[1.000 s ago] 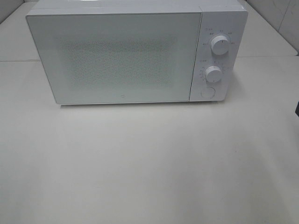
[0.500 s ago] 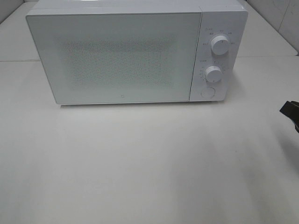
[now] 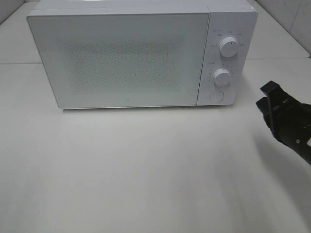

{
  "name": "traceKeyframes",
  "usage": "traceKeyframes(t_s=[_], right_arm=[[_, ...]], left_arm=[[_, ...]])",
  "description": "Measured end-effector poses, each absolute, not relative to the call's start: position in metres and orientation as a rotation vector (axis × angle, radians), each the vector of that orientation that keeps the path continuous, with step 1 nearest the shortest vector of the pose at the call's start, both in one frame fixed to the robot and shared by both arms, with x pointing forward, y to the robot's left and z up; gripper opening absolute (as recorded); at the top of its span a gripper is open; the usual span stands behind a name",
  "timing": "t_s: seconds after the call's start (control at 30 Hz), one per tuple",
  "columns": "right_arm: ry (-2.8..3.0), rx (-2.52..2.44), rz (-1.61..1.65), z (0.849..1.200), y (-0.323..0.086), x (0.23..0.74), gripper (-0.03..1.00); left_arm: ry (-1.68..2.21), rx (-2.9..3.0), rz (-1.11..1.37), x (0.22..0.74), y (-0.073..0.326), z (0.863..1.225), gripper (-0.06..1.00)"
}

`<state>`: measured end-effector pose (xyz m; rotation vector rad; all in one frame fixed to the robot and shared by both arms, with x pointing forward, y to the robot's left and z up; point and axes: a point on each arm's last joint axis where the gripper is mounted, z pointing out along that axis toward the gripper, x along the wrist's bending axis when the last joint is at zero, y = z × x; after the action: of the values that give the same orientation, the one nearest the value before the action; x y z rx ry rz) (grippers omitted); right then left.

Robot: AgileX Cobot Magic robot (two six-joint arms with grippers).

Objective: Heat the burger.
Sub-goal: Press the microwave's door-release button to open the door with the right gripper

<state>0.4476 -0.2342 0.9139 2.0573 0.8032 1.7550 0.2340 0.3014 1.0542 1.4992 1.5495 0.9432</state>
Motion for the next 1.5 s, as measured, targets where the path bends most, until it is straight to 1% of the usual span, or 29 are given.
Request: traceKeyframes(t_s=[0.03,0.23,0.6,0.8,0.97,1.33,1.5], right_arm=[[0.785,2.096,1.787,0.911,-0.225,0.453,0.02],[0.645,2.262,1.909,0.902,-0.206,0.472,0.02],[0.422,2.501,1.873,0.875,-0.188,0.508,0.02],[0.331,2.548,1.846,0.864,-0.184,0.521,0.02],[0.305,2.551,1.858,0.862,-0.182,0.529,0.02],[0.279,2.552,1.866,0.863,-0.193,0.553,0.02],[0.284,2.604,1.871,0.853,-0.194,0.561,0.02]], left_arm=[[1.549,1.499,0.943,0.234,0.301,1.054,0.99],[1.549,1.499,0.943,0.234,0.301,1.054,0.99],[1.549,1.499,0.943,0.234,0.301,1.054,0.99],[1.549,1.499,0.943,0.234,0.301,1.054,0.99],[1.549,1.499,0.943,0.234,0.301,1.054,0.99],[1.549,1.499,0.943,0.234,0.301,1.054,0.99],[1.549,1.499,0.943,0.234,0.301,1.054,0.99]])
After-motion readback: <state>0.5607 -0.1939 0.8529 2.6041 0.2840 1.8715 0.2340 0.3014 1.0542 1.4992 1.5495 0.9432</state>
